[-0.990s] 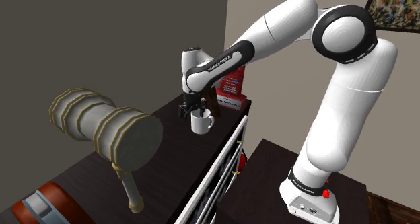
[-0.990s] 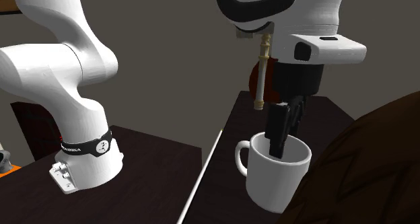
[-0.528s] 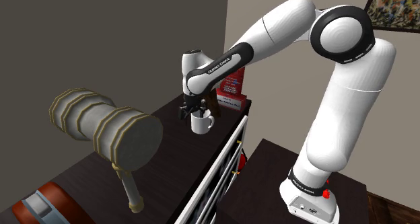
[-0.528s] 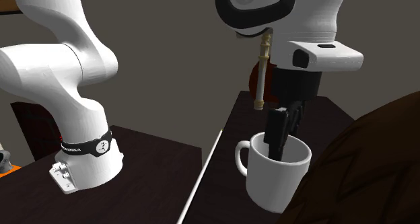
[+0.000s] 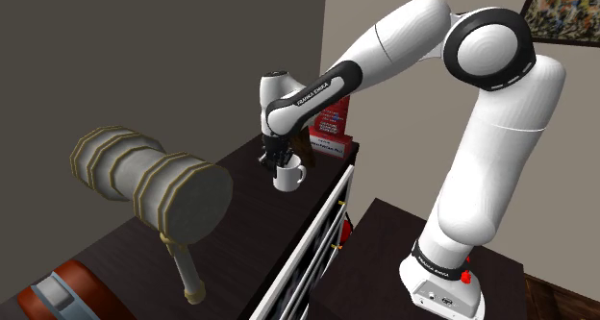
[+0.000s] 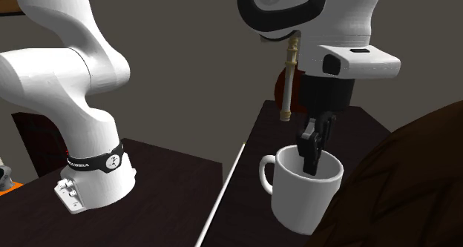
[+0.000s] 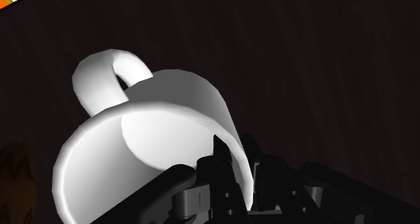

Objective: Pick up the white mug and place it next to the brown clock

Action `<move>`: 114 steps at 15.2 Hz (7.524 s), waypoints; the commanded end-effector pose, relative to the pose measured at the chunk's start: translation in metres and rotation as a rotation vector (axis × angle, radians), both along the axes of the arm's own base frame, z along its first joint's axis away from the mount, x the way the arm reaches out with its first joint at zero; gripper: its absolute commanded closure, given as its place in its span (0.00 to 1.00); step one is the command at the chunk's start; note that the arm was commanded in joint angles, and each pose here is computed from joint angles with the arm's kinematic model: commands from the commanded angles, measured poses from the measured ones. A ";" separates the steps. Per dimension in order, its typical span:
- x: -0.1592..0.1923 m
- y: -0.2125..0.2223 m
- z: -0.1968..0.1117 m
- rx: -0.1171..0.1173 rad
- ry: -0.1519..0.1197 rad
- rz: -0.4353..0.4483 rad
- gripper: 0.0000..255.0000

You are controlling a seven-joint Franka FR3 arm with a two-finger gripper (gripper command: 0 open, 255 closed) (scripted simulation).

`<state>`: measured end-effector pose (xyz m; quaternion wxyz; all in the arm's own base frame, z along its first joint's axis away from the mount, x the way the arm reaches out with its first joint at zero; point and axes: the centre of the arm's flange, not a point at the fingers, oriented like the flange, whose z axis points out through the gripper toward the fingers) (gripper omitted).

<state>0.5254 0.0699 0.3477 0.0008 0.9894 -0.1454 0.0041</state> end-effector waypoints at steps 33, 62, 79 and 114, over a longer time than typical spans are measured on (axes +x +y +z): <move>0.000 0.000 0.158 0.000 0.000 0.000 1.00; -0.008 0.025 0.297 0.000 0.000 0.000 1.00; -0.076 0.239 0.297 0.000 0.000 0.000 1.00; -0.097 0.306 0.139 0.000 0.000 0.000 1.00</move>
